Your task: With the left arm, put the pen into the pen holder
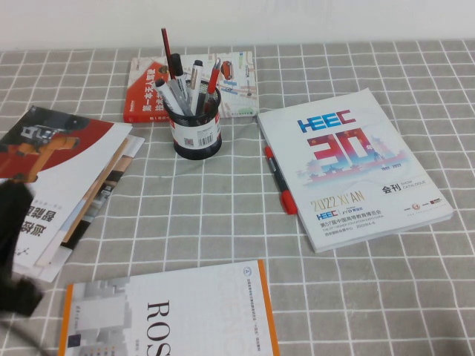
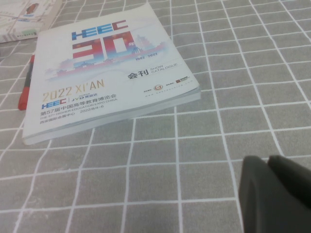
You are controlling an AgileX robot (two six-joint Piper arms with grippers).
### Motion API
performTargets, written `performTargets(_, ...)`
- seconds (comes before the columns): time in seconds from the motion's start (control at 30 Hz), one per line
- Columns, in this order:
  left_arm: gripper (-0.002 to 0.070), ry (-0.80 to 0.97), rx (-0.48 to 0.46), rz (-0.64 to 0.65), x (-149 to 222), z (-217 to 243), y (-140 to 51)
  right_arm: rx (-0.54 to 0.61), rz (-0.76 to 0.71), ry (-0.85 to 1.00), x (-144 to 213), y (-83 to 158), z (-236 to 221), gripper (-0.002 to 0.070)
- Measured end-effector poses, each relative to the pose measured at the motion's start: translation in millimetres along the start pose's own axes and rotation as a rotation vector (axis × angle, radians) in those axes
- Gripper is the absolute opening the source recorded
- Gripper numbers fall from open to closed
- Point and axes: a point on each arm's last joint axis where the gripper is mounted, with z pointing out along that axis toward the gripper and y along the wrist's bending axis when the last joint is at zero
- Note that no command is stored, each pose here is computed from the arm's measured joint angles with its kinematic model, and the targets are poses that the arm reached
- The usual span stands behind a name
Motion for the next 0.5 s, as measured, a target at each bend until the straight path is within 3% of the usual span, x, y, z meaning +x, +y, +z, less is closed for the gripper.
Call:
performTargets(0.27, 0.0, -0.032, -0.038, -0.017, 35.8, -36.7, 5.4, 0.0, 0.0, 0.0, 0.0, 0.0, 0.0, -0.0015)
performTargets(0.5, 0.0, 0.066, -0.061, -0.079, 83.8, -41.9, 10.4, 0.0, 0.0, 0.0, 0.0, 0.0, 0.0, -0.0015)
